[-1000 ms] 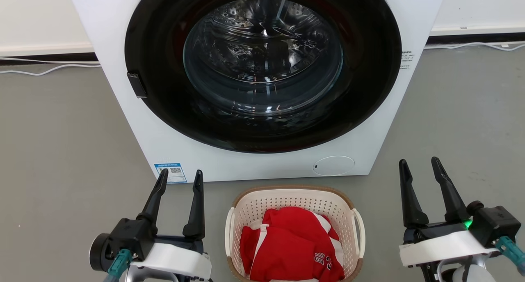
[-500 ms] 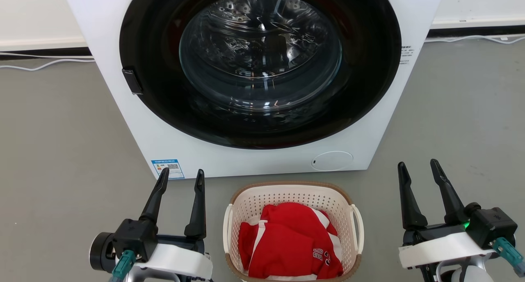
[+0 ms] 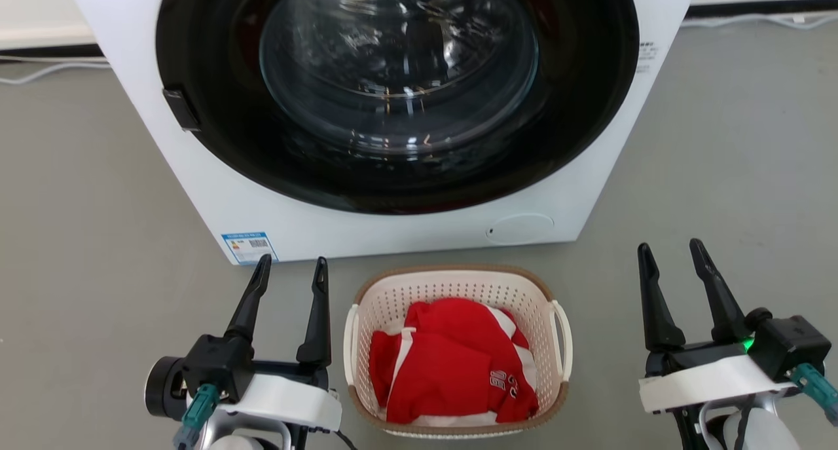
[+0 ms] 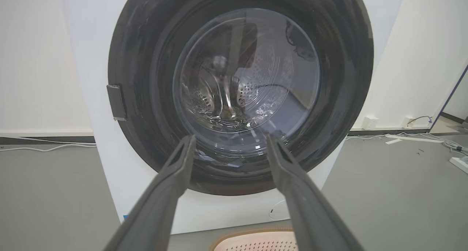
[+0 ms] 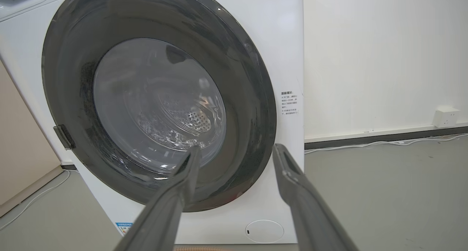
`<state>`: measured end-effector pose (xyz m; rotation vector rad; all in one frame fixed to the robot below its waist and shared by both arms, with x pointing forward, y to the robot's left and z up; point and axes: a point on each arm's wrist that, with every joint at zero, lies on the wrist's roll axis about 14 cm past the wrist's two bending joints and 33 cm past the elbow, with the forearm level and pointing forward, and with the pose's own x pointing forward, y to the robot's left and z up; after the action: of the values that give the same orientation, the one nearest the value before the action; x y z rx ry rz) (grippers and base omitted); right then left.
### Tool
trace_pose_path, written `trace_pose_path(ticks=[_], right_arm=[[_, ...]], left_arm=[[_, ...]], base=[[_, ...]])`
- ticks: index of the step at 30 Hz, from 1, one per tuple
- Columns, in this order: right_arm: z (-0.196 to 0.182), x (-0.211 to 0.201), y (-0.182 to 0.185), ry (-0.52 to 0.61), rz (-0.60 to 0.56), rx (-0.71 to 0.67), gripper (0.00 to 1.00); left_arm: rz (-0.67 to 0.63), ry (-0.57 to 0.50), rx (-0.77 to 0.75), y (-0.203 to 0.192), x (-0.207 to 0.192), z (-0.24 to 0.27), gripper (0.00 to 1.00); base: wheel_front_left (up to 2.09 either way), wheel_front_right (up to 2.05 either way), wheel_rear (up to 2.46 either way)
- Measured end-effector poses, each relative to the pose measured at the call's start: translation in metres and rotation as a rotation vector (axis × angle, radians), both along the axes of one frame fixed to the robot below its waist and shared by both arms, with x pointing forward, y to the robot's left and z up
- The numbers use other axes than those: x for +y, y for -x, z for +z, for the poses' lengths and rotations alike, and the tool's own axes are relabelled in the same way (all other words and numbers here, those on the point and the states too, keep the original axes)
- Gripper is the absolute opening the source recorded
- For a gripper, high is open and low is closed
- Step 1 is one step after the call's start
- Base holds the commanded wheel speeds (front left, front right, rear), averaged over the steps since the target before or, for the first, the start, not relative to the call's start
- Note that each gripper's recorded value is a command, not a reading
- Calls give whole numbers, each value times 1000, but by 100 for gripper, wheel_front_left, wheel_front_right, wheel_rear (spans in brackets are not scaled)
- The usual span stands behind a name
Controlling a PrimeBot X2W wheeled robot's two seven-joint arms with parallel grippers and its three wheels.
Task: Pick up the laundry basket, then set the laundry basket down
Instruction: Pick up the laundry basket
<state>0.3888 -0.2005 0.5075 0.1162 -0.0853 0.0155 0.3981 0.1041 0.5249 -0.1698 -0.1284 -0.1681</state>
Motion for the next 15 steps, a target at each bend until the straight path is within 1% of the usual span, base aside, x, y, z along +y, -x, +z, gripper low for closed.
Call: trace_pose_path(ticks=[9,15], right_arm=[[-22,-6,-6,-10,-13,63,100],[-26,-10,-19,-9,-18,68,100]], left_arm=[[-25,9,51,-21,-10,-20,100],[-29,7,95,-34,-12,-38,100]], base=[[0,0,0],[0,0,0]])
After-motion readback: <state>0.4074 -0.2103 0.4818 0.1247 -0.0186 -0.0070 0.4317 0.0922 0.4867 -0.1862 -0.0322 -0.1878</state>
